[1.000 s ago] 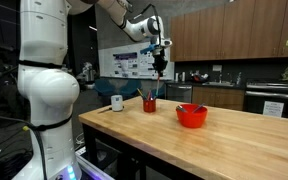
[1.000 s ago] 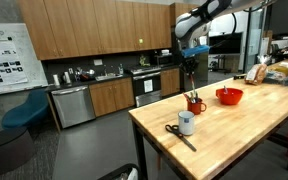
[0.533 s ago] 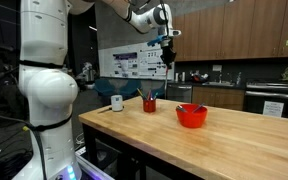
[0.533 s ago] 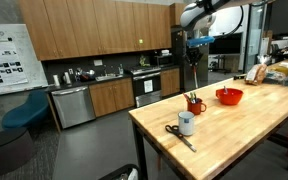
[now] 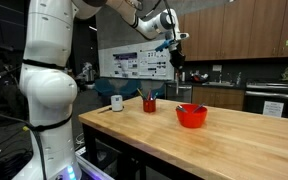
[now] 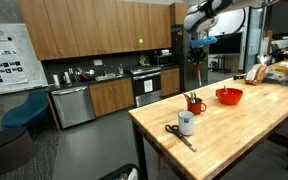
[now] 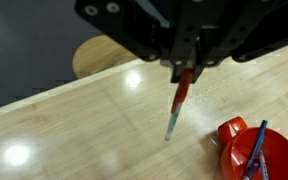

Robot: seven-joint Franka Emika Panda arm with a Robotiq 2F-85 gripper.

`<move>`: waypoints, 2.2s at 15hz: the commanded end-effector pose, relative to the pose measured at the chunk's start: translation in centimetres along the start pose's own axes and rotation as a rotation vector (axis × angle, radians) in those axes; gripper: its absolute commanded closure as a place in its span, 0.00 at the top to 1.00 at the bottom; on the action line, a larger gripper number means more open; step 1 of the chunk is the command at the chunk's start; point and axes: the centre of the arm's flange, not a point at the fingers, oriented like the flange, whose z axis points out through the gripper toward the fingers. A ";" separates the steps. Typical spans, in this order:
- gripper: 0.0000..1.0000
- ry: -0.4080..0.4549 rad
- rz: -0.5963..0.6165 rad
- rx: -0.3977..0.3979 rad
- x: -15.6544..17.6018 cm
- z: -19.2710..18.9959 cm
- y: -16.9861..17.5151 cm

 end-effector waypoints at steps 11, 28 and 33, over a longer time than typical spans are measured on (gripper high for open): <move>0.02 -0.007 0.159 -0.184 3.5 2.8 6.4; 0.02 -0.116 0.184 -0.240 3.5 10.2 7.8; 0.02 -0.104 0.201 -0.213 3.8 12.8 7.4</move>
